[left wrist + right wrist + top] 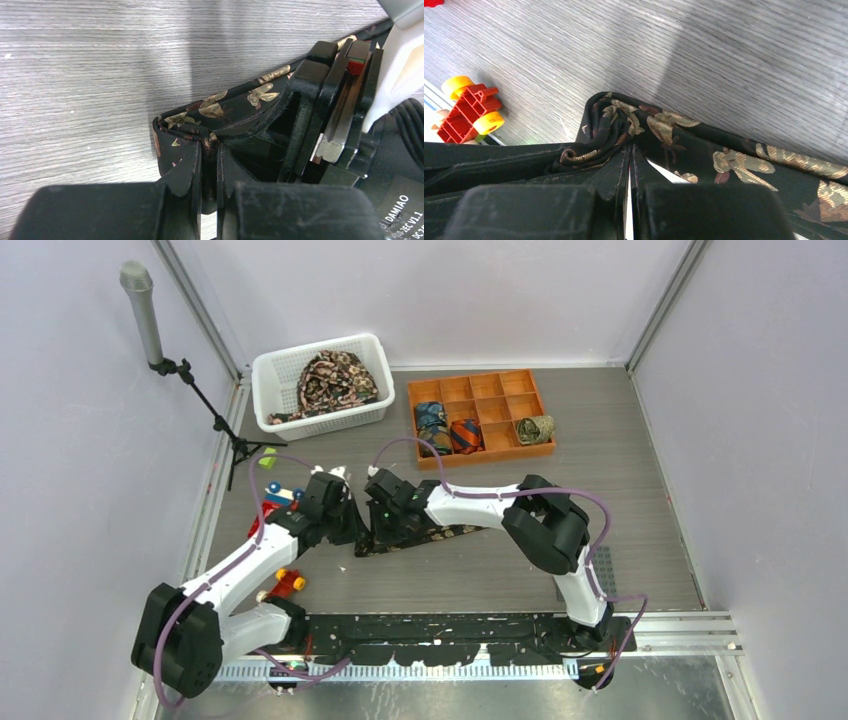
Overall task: Roll the ties
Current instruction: Roll the tie at the center of the board.
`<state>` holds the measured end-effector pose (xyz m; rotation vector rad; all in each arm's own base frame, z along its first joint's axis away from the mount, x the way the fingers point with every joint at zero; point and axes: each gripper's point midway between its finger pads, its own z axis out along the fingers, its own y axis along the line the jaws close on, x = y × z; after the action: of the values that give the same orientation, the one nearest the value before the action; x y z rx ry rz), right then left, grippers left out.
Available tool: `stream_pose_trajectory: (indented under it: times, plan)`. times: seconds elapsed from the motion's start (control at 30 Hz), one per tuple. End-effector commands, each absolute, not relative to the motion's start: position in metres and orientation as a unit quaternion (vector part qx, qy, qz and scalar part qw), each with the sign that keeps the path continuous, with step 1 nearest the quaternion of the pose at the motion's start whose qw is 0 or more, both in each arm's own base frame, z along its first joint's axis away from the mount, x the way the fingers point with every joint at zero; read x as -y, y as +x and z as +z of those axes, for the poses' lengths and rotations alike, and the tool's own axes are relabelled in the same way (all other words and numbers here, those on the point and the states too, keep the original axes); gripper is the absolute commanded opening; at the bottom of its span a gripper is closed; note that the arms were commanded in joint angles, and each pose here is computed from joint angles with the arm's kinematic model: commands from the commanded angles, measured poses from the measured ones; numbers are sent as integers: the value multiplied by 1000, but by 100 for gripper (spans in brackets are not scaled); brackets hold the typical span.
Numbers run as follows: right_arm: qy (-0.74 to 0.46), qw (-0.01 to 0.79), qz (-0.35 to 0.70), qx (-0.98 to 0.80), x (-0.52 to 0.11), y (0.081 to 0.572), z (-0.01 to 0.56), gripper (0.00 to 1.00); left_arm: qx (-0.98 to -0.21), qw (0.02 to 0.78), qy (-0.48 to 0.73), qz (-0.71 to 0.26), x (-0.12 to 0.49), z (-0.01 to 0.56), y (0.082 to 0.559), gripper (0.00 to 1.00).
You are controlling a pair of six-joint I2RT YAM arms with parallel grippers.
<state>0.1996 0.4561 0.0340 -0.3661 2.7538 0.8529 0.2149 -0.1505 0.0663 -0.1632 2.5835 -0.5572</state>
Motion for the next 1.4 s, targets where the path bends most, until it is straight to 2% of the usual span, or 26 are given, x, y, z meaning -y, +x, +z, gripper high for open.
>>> stream_pose_trajectory:
  times: [0.0, 0.47, 0.8, 0.93, 1.03, 1.1, 1.2, 1.37]
  plan:
    - [-128, 135, 329, -926, -472, 204, 50, 8, -935, 258, -59, -236, 171, 80, 227, 0]
    - [-119, 157, 305, -932, -444, 211, 62, 8, -946, 261, -96, -166, 165, 61, 235, 0]
    - [-109, 184, 285, -934, -416, 217, 78, 8, -947, 261, -110, -152, 165, 58, 239, 0]
    - [-104, 186, 282, -936, -407, 220, 79, 9, -945, 264, -113, -154, 168, 61, 242, 14]
    - [-102, 189, 283, -935, -402, 220, 82, 11, -945, 266, -113, -156, 169, 63, 244, 32]
    - [-105, 191, 286, -933, -402, 219, 86, 20, -944, 266, -114, -157, 170, 64, 244, 40]
    - [-108, 194, 291, -931, -401, 218, 91, 33, -943, 266, -114, -161, 174, 66, 246, 46]
    - [-111, 197, 300, -927, -401, 217, 99, 43, -940, 268, -120, -175, 179, 73, 247, 50]
